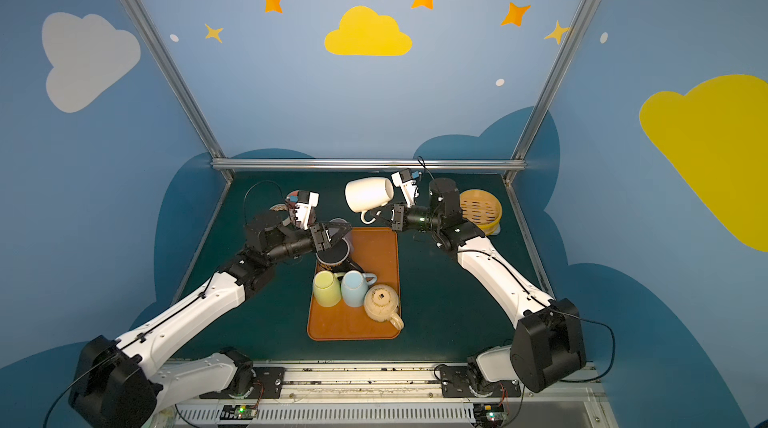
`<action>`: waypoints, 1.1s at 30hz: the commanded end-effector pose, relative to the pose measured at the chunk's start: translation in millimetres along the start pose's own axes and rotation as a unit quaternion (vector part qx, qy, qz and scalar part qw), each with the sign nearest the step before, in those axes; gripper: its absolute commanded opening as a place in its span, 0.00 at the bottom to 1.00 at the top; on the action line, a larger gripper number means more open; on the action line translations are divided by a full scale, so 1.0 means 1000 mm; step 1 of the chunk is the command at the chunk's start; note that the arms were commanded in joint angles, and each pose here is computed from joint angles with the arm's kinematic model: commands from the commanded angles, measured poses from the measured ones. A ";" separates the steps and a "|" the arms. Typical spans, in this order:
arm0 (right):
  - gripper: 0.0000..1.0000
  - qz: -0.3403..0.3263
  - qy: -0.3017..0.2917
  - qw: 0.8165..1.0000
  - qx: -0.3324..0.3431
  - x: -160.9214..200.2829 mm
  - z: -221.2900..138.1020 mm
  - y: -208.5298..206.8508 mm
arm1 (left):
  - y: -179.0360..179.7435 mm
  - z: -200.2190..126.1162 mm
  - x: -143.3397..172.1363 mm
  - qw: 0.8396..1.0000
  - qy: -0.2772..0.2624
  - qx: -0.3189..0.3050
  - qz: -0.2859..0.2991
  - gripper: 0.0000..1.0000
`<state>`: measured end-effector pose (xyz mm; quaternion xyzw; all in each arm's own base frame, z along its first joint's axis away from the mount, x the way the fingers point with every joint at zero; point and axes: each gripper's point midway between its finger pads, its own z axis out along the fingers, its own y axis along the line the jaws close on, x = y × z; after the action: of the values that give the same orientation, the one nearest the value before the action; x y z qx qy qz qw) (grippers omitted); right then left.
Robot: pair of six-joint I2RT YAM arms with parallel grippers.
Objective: Turn the mug right side up
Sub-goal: Place the mug at the top-center of the table.
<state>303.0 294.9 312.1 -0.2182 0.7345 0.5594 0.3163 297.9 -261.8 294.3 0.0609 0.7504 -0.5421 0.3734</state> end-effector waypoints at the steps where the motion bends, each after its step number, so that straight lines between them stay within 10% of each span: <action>1: 0.00 -0.060 -0.036 0.995 -0.070 -0.023 -0.016 0.050 | -0.035 0.004 -0.018 0.998 -0.021 0.053 0.039 0.53; 33: 0.00 -0.072 -0.030 0.985 -0.153 -0.011 -0.029 0.096 | -0.093 0.009 -0.022 0.986 -0.046 0.125 0.098 0.30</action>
<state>253.7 296.2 361.5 -0.2624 0.6558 0.6401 0.3023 280.6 -302.1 344.7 0.1314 0.6839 -0.5877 0.4118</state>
